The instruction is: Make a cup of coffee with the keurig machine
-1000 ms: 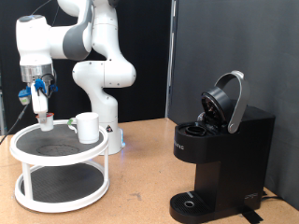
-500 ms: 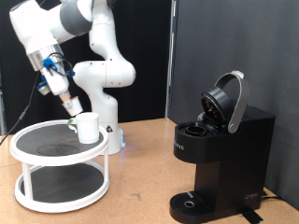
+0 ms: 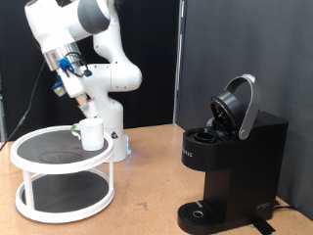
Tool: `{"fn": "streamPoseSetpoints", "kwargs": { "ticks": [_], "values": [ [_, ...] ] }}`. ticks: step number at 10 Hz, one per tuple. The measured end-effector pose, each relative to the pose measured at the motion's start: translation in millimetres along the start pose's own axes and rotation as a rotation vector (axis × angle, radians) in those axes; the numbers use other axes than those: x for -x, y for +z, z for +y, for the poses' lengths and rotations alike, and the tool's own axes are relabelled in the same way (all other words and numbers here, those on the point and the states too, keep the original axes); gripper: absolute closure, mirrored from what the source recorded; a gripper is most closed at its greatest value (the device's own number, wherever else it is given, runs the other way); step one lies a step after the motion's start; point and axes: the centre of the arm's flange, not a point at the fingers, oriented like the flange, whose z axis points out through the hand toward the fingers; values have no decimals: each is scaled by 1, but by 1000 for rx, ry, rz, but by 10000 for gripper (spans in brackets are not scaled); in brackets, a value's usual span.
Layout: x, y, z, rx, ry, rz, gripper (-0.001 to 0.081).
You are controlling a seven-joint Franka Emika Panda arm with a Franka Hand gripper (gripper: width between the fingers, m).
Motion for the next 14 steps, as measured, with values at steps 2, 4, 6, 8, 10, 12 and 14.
{"fn": "streamPoseSetpoints", "kwargs": {
  "ticks": [2,4,6,8,10,12,14],
  "values": [
    [31,7,13,65,-9,-119,407],
    [58,14,28,86,-39,-130,407],
    [84,21,46,82,-15,-96,407],
    [91,23,49,71,-2,-88,407],
    [97,24,54,130,4,-143,407],
    [121,29,62,174,-11,-157,407],
    [146,40,68,189,-4,-145,407]
  ]
}}
